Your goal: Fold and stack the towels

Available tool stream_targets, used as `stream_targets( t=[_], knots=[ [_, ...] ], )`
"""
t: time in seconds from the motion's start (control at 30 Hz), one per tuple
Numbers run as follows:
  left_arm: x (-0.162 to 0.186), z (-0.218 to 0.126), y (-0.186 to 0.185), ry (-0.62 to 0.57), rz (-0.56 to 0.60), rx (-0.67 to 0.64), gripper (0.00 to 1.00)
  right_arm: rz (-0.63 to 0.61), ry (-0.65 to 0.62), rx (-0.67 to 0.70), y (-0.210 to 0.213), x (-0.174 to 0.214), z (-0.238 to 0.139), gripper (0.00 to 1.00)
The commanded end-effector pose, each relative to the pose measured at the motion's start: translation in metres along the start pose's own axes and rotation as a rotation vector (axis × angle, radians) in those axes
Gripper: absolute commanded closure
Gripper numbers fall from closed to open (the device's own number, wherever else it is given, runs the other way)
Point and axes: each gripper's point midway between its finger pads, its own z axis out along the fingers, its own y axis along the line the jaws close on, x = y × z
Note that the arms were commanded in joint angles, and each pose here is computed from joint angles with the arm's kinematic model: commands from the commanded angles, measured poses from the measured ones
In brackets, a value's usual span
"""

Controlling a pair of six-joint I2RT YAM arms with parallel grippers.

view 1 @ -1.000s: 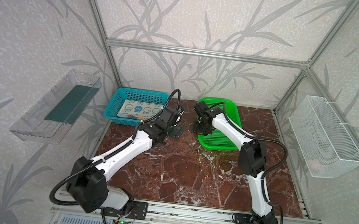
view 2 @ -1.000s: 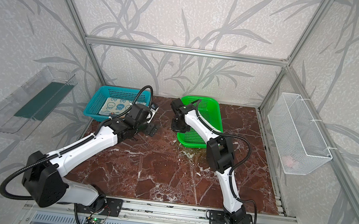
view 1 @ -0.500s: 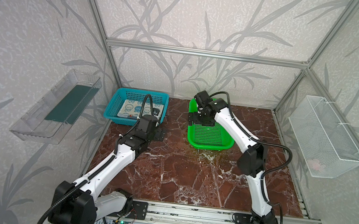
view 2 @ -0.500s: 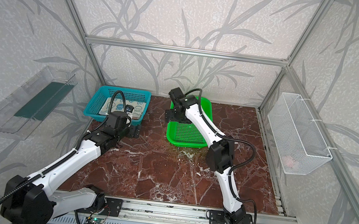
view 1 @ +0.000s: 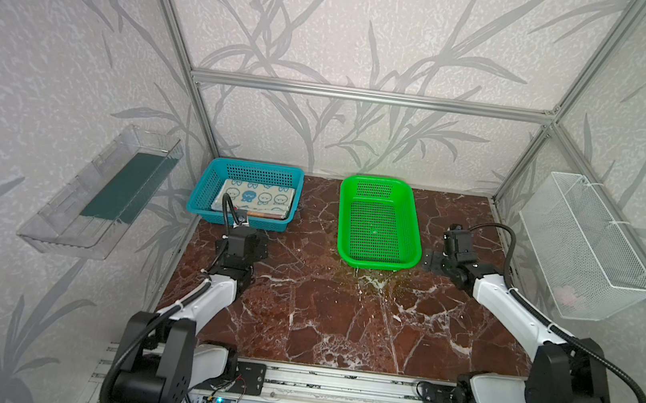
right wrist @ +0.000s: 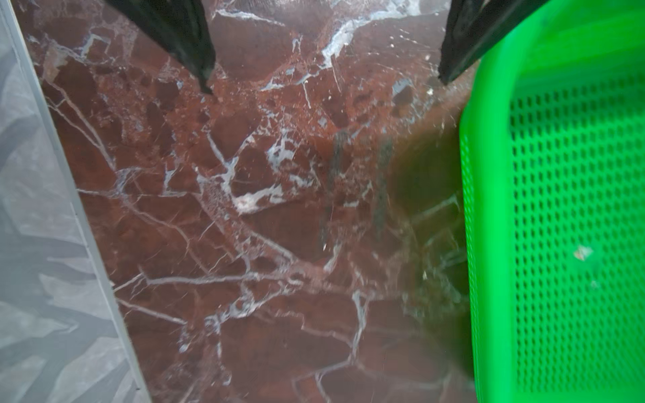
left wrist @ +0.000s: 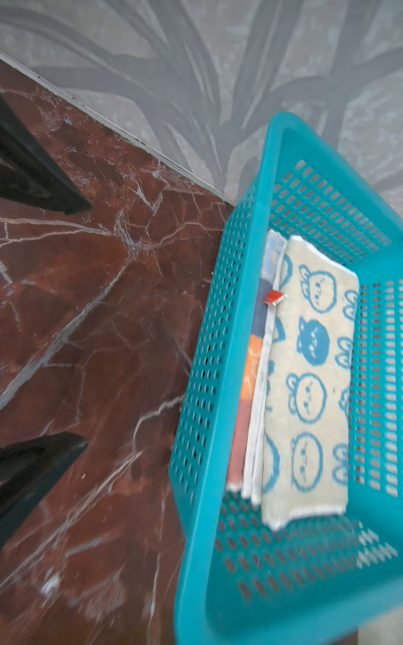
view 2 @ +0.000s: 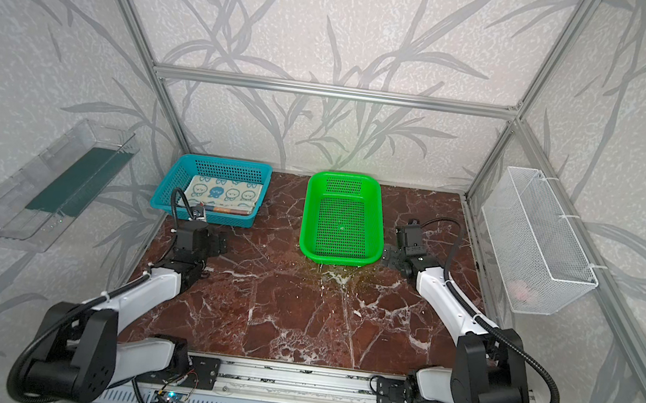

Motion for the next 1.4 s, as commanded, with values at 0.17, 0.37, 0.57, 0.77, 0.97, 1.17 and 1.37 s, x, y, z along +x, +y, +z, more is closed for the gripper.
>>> stream_targets(
  t=[0.17,0.37,0.57,0.77,0.97,1.17,1.37],
  knots=[
    [-0.024,0.028,-0.01,-0.188,-0.081,0.062,0.01,-0.022,-0.33,0.06,-0.006,-0.036,0.029,0.01],
    [-0.012,0.028,-0.021,-0.225,-0.068,0.135,0.01,-0.168,-0.397,0.04,0.0,-0.044,0.028,0.01],
    [-0.014,0.03,-0.024,-0.235,-0.052,0.143,0.01,-0.045,-0.609,-0.063,-0.008,-0.031,0.025,0.01],
    [-0.013,0.031,-0.026,-0.224,-0.041,0.144,0.01,-0.004,-0.497,-0.06,-0.018,-0.027,0.033,0.01],
    [-0.014,0.03,-0.028,-0.23,-0.026,0.131,0.01,-0.003,-0.481,-0.047,-0.019,-0.03,0.037,0.01],
    [-0.014,0.03,-0.03,-0.226,-0.014,0.127,0.01,-0.01,-0.477,-0.052,-0.018,-0.03,0.038,0.01],
    [-0.014,0.031,-0.033,-0.22,0.001,0.127,0.01,-0.01,-0.478,-0.052,-0.018,-0.031,0.038,0.01]
  ],
)
